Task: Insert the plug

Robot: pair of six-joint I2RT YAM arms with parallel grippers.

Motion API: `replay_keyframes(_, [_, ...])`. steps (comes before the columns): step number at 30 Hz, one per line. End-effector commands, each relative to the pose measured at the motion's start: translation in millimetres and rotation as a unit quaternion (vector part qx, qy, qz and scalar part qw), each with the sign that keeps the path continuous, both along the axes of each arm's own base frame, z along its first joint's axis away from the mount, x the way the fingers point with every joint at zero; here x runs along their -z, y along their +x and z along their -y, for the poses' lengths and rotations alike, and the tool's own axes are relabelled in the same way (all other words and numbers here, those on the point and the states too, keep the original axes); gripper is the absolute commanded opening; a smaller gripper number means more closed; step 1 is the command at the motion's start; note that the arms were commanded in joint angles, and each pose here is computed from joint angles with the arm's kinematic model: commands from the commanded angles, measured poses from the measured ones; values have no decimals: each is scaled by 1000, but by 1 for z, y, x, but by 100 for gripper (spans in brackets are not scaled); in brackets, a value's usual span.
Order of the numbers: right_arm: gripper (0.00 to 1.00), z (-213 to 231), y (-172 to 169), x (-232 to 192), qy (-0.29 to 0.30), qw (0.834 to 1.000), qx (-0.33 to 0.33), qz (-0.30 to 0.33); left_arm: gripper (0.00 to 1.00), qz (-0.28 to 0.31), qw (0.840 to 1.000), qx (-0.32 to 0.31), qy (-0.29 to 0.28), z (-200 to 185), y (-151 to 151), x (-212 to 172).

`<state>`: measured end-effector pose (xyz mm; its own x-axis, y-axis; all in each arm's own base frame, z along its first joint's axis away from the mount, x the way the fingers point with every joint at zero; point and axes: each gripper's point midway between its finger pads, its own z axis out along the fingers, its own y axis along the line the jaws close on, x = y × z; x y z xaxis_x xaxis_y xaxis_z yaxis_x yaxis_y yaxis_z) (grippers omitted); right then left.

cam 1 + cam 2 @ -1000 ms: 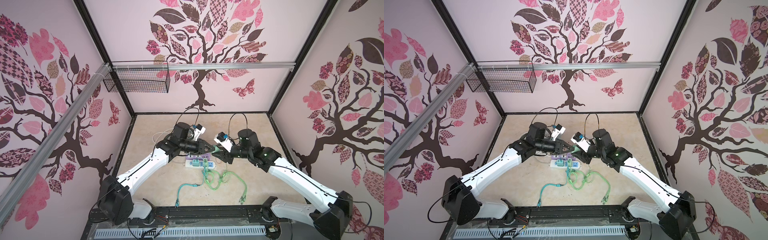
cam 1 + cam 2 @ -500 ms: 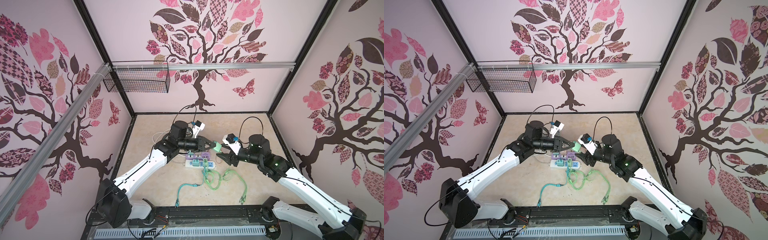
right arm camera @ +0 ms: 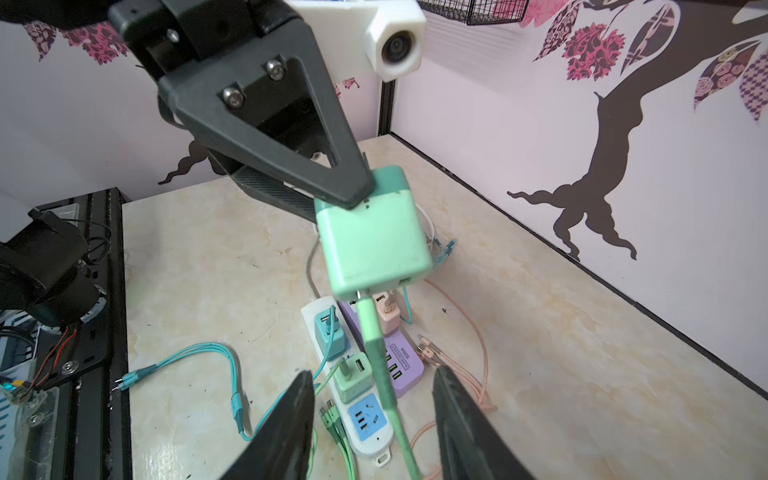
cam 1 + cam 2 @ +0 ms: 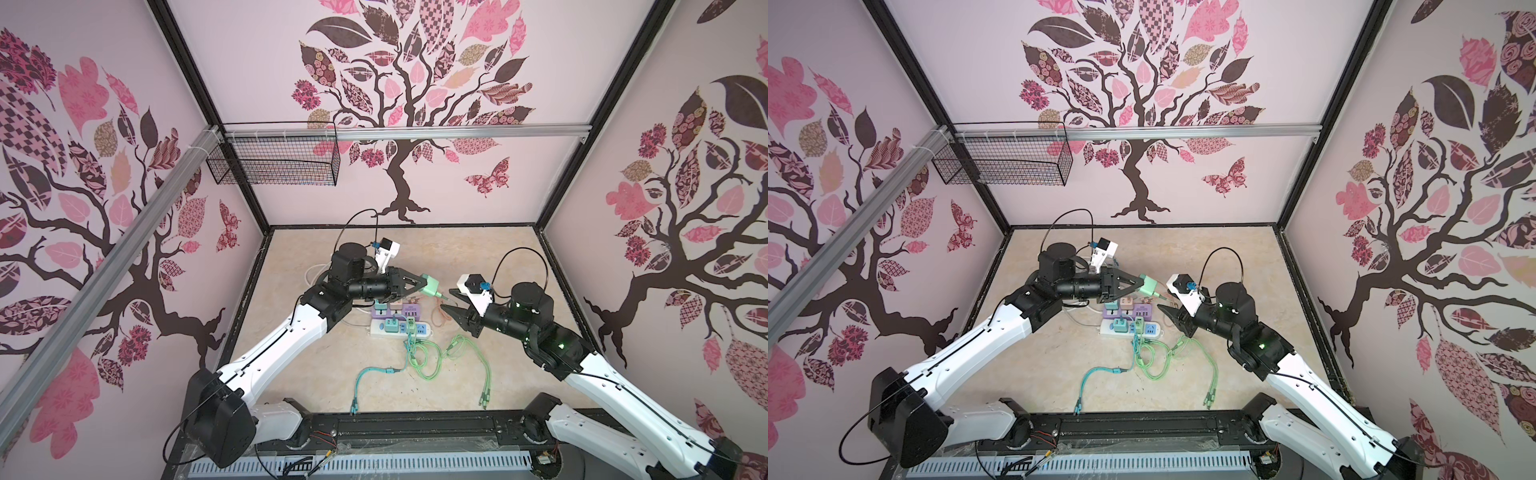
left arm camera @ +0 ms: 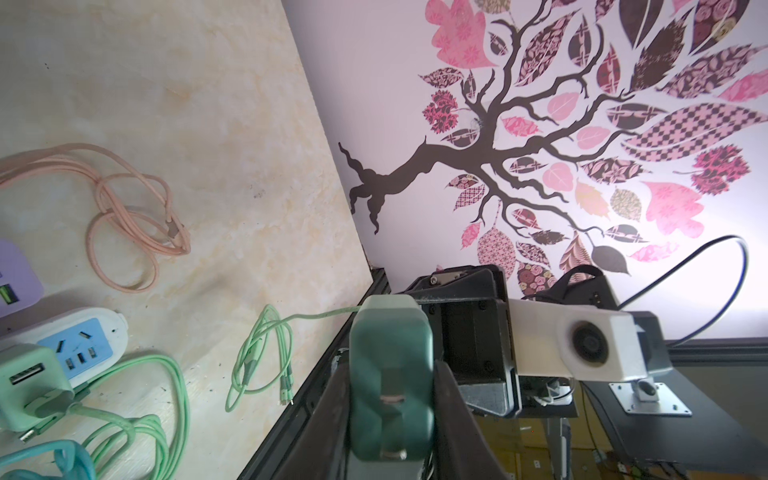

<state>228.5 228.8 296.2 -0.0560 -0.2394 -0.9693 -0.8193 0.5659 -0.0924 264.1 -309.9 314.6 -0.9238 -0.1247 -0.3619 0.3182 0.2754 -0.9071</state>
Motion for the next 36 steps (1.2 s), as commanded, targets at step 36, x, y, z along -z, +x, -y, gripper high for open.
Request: replay_keyframes(36, [62, -29, -5, -69, 344, 924, -78, -149, 0, 128, 970, -61, -200, -11, -7, -50])
